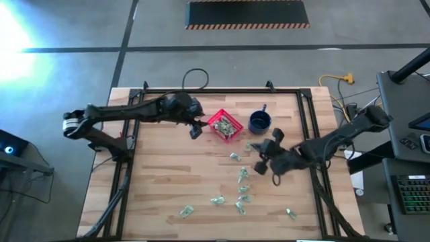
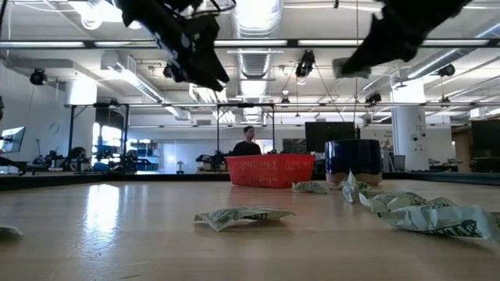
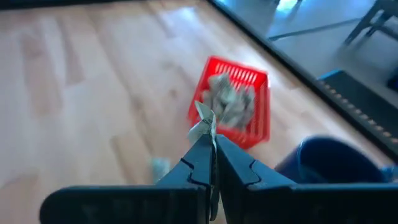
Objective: Pick and place Stevia / Truvia into bins
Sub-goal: Put the stevia packet into the red basket
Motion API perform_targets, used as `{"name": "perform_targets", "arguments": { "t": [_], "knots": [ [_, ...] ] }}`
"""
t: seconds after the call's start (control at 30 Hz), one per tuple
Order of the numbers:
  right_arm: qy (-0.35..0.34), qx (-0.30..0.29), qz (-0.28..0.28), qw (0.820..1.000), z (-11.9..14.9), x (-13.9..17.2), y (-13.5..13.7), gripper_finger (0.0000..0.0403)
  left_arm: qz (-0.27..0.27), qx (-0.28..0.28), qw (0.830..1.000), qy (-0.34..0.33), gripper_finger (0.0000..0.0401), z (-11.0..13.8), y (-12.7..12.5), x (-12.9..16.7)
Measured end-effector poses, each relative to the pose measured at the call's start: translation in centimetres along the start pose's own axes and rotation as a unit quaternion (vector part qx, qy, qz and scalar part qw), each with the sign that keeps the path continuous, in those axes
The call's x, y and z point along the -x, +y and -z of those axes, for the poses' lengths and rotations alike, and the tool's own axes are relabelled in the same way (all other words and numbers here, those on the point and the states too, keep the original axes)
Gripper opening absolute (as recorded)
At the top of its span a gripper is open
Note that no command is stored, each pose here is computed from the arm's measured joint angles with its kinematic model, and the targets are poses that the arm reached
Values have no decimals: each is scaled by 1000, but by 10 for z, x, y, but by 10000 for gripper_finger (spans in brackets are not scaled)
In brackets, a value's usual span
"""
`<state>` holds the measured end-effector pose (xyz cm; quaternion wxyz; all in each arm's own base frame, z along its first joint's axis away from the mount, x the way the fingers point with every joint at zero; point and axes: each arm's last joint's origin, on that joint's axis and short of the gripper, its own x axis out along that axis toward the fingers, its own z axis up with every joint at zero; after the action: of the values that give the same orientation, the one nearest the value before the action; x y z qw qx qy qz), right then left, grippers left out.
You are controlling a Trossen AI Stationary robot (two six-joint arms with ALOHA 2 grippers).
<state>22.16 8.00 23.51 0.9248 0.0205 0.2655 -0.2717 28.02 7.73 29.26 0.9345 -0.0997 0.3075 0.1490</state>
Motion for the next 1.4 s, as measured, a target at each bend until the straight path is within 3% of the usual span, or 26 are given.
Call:
{"name": "perform_targets", "arguments": {
  "t": [0.23,0.7,1.17,1.4],
  "knots": [
    [-22,7,0,1000,-24,-45,-12,9,28,10,1000,-2,208,21,-13,31],
    [39,-50,-44,997,-40,-118,-61,9,67,145,985,64,208,99,-38,43],
    [88,-78,-101,988,-53,-167,-77,13,84,161,982,56,208,112,-58,39],
    [124,-43,-103,986,-60,-172,-80,68,94,154,982,60,208,115,-63,40]
  ]
}}
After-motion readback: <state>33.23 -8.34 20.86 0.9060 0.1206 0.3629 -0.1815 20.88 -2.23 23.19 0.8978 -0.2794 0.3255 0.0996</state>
